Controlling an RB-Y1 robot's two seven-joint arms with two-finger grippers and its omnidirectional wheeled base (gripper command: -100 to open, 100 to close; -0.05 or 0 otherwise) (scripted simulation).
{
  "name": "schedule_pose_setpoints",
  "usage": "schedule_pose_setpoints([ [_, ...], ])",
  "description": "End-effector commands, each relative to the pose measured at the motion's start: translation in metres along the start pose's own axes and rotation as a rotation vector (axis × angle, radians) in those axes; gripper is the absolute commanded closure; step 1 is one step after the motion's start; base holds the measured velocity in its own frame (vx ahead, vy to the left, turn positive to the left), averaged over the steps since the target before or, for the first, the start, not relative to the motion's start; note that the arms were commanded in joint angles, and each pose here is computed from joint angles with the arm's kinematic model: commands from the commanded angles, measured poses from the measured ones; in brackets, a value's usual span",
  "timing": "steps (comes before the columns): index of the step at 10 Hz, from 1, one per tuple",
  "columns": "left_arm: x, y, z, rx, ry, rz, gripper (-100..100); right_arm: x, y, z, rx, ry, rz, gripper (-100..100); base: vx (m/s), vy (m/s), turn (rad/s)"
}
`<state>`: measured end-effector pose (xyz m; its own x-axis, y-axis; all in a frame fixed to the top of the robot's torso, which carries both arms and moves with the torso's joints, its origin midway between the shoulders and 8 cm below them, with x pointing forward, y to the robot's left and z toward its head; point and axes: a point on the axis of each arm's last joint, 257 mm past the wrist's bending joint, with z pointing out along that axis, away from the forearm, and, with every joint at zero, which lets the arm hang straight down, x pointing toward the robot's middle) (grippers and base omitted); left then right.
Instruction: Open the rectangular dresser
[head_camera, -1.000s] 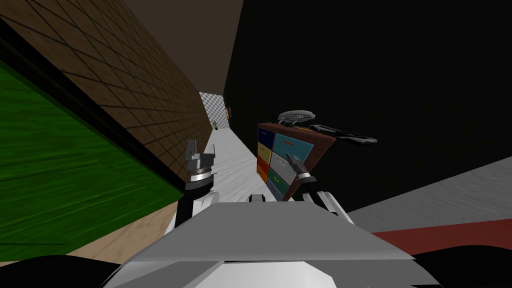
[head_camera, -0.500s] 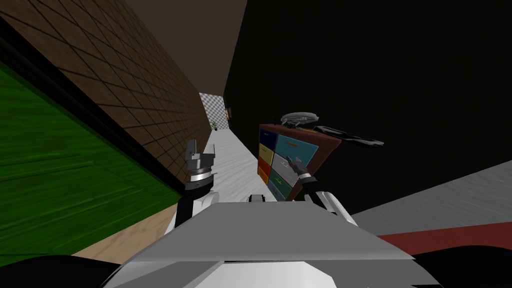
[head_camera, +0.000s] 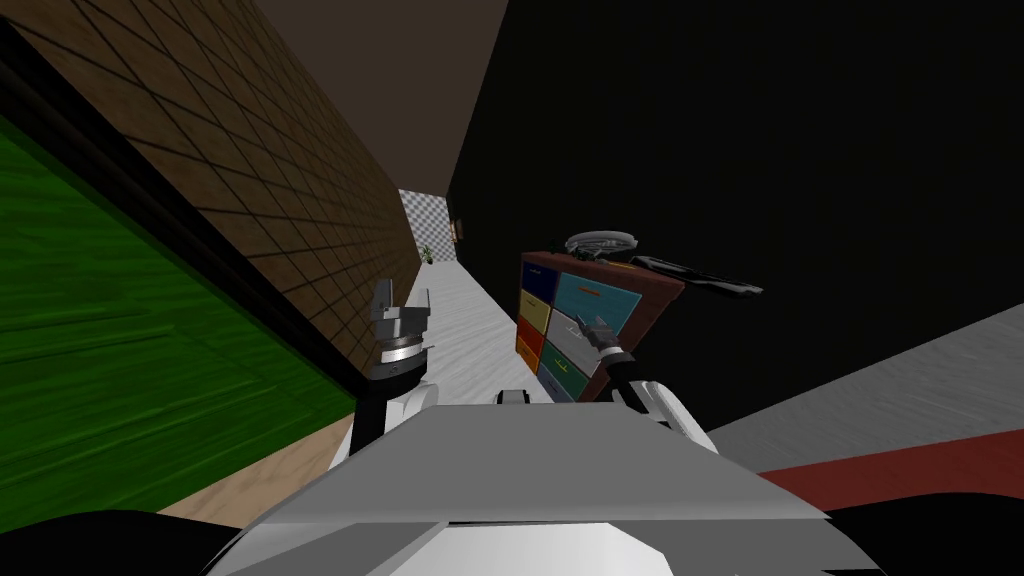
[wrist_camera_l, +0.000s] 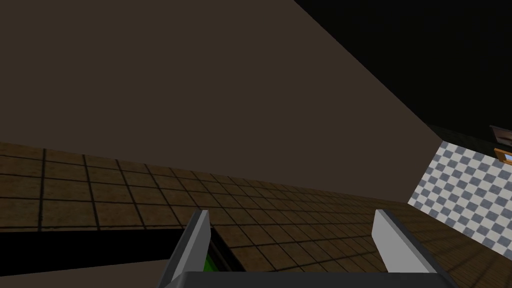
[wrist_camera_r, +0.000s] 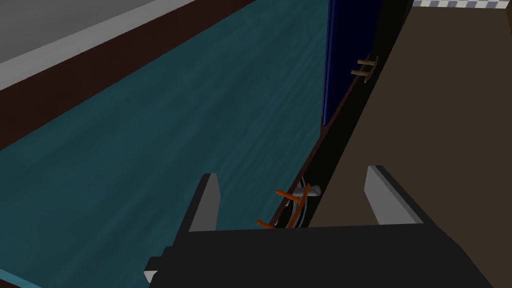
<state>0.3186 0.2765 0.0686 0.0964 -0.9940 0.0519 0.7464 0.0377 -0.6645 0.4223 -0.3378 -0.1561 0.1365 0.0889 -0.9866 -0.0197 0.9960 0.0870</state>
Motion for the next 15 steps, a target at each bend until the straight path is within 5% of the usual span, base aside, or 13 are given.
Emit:
schedule_pose_setpoints([
  [1, 0.0, 0.0, 0.0, 0.0, 0.0, 0.0, 0, 0.016, -0.014, -0.001, 0.038, 0.041, -0.054, -100, 0.016, 0.039, -0.006],
  [6, 0.0, 0.0, 0.0, 0.0, 0.0, 0.0, 0, 0.042, -0.064, -0.003, 0.161, 0.129, -0.263, -100, 0.052, 0.082, -0.029],
  [15, 0.0, 0.0, 0.0, 0.0, 0.0, 0.0, 0, 0.059, -0.112, -0.007, 0.269, 0.219, -0.548, -100, 0.043, 0.074, -0.031],
])
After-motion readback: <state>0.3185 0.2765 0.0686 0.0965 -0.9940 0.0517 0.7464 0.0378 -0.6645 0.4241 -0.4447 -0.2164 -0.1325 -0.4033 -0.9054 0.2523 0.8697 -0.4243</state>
